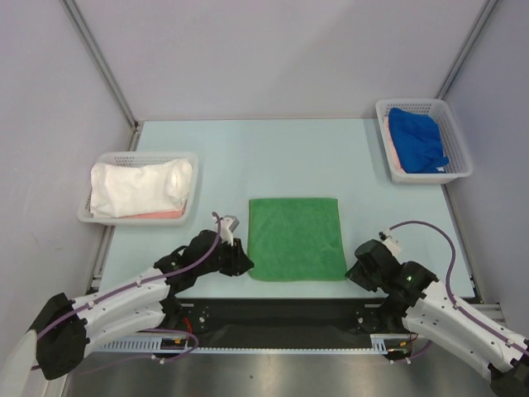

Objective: Fold and stack the towels
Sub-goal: Fold the towel

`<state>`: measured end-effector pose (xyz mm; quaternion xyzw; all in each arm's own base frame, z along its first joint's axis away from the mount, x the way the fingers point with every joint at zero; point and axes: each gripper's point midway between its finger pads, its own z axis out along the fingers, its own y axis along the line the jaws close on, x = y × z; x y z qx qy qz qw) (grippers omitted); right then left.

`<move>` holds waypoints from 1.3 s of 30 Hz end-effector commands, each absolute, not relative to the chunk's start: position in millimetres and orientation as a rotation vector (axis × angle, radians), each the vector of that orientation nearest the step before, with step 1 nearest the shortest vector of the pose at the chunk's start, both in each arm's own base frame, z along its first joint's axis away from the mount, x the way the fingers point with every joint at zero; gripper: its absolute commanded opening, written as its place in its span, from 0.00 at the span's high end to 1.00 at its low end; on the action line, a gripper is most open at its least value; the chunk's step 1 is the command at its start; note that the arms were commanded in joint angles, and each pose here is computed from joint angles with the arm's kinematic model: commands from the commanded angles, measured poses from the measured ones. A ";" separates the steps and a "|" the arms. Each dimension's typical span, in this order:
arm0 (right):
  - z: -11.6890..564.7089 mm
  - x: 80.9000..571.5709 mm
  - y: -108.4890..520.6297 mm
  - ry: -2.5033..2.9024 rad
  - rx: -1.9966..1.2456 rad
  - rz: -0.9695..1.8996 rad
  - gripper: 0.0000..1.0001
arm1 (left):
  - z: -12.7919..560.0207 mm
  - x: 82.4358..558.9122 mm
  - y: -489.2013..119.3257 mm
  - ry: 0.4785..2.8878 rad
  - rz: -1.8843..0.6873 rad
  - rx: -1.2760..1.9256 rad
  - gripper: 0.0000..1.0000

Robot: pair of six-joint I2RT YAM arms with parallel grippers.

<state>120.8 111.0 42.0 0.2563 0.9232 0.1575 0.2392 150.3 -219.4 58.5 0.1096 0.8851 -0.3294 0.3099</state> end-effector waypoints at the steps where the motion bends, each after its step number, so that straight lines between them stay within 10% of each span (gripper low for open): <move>1: 49.6 123.4 110.2 2.513 0.681 0.432 0.66 | 59.7 151.2 -214.6 2.335 -0.850 0.231 0.64; 6: 94.4 158.4 109.8 2.380 0.605 0.425 0.50 | 94.8 189.1 -209.5 2.285 -0.677 0.123 0.60; 20: 100.8 378.8 100.1 2.322 0.414 0.431 0.57 | 71.5 338.1 -206.1 2.374 -0.319 -0.027 0.59; 39: 45.1 410.4 111.7 2.445 0.276 0.374 0.55 | 38.3 374.7 -229.7 2.446 -0.432 -0.010 0.49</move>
